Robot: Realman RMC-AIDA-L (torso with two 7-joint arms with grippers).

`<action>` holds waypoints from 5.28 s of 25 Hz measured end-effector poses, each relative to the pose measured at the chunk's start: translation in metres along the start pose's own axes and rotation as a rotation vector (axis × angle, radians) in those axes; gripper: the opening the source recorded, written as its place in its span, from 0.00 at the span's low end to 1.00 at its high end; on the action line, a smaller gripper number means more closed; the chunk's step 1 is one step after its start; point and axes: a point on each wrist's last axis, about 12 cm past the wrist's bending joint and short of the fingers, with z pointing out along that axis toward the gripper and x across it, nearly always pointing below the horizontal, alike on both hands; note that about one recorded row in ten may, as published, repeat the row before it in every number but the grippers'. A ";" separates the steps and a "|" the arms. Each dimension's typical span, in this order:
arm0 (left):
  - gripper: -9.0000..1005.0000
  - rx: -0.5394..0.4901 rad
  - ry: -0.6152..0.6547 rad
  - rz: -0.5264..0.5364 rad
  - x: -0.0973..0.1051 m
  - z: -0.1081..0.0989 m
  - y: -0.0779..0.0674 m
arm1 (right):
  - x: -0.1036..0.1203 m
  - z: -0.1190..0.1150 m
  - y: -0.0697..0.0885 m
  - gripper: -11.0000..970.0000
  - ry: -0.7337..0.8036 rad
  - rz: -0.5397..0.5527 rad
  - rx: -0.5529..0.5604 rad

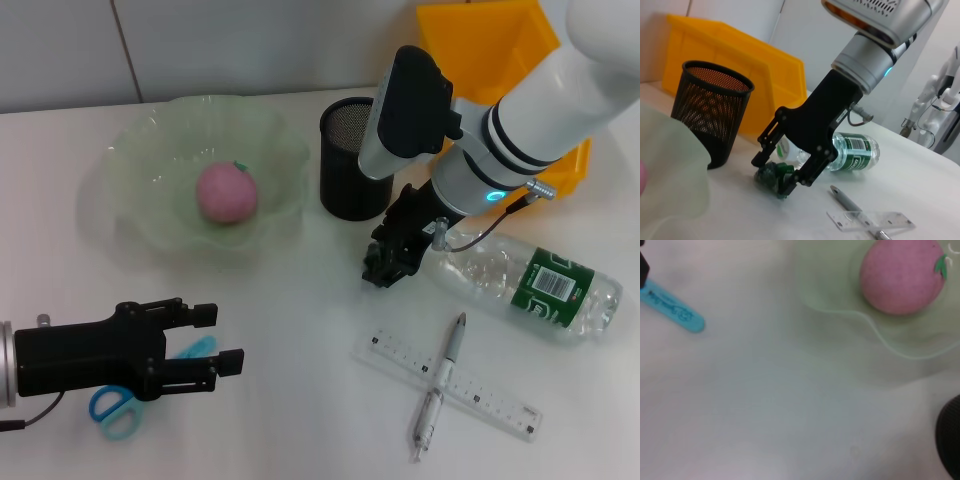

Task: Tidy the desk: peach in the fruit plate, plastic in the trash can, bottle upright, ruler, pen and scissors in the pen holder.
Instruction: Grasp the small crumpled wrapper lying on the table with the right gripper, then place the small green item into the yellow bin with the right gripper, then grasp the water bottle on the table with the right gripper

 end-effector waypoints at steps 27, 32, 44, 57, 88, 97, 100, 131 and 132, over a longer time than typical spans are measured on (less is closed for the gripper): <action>0.80 0.008 -0.010 0.029 -0.008 0.001 0.000 | -0.010 -0.141 0.000 0.28 -0.216 0.144 0.118; 0.80 0.012 -0.012 0.033 -0.009 0.003 -0.001 | 0.010 -0.174 -0.022 0.27 -0.234 0.269 0.321; 0.80 0.019 -0.018 0.028 -0.010 0.007 -0.002 | 0.050 -0.139 -0.065 0.28 -0.169 0.457 0.416; 0.80 0.021 -0.020 0.028 -0.009 0.008 -0.003 | 0.063 -0.120 -0.074 0.58 -0.178 0.506 0.434; 0.80 0.040 -0.033 0.038 -0.014 0.011 -0.004 | 0.055 -0.195 -0.014 0.80 -0.357 0.455 0.116; 0.80 0.034 -0.052 0.030 -0.014 0.013 -0.004 | 0.068 -0.192 -0.012 0.81 -0.194 0.475 0.041; 0.80 0.029 -0.059 0.027 -0.014 0.013 -0.003 | 0.069 -0.189 -0.013 0.81 -0.177 0.463 0.028; 0.80 0.031 -0.075 0.038 -0.021 0.014 -0.002 | 0.088 -0.126 -0.012 0.81 0.060 0.395 0.016; 0.79 0.029 -0.077 0.038 -0.021 0.014 -0.002 | 0.087 -0.124 -0.012 0.81 0.072 0.388 0.020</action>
